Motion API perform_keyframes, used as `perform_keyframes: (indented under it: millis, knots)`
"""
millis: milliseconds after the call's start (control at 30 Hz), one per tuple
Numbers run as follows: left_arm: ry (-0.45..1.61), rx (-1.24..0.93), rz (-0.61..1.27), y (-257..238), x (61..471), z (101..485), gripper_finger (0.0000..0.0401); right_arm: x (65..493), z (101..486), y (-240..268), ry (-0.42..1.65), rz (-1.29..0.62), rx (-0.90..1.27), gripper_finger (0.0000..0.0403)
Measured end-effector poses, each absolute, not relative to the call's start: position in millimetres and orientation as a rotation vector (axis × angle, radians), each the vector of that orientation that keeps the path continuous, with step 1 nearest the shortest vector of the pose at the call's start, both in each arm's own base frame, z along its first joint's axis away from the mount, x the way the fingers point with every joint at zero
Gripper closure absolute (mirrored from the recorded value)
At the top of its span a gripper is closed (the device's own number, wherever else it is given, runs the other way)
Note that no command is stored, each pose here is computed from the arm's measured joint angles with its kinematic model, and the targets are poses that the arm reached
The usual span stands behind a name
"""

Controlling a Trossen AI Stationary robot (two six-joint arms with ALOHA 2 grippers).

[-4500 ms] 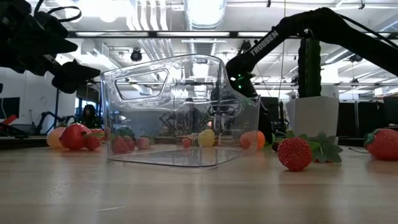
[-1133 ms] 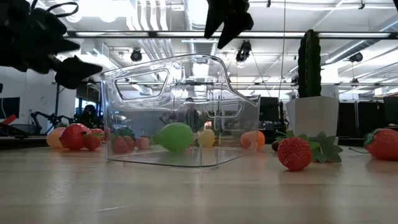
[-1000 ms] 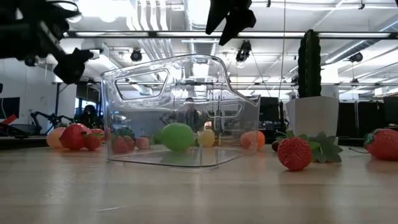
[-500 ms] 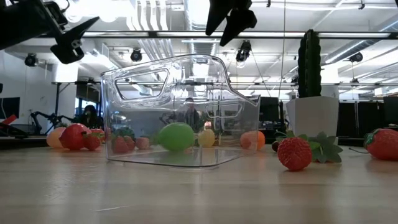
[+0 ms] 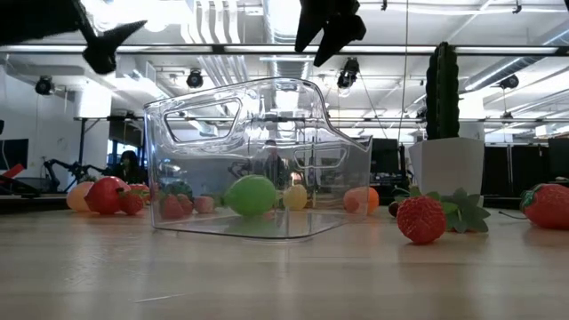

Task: Pick and placing Produce into tupperware
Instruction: Put the peach into the transparent bin

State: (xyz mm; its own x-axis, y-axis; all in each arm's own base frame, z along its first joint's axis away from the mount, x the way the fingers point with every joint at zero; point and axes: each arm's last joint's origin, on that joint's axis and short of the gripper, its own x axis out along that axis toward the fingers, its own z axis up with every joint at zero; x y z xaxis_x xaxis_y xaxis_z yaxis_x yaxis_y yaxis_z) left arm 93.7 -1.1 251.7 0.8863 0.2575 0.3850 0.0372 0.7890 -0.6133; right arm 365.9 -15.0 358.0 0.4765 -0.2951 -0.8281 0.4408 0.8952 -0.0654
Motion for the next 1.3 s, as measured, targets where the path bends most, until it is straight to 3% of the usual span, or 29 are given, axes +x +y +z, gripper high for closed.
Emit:
perform_keyframes:
  millis: [67,200,300,467,733,1000,1300]
  knots:
    - [-0.401,-0.539,0.225,1,93,267,0.0063,366,358,-16,0.976,-0.455,0.166,0.0076]
    - [0.008,-0.364,0.491,5,93,284,0.0063,365,358,-22,0.976,-0.468,0.17,0.0076]
    - [0.285,-0.31,0.693,8,92,290,0.0063,365,358,-28,0.979,-0.476,0.165,0.0076]
    - [0.574,-0.287,0.901,9,94,298,0.0063,364,358,-37,0.982,-0.487,0.158,0.0076]
    - [0.848,-0.629,1.196,7,101,293,0.0063,363,358,-49,0.986,-0.508,0.158,0.0076]
    - [1.016,-0.7,1.184,3,133,279,0.0063,361,358,-59,0.988,-0.526,0.16,0.0076]
    - [1.012,-0.737,1.267,21,127,277,0.0063,361,358,-59,0.991,-0.519,0.149,0.0076]
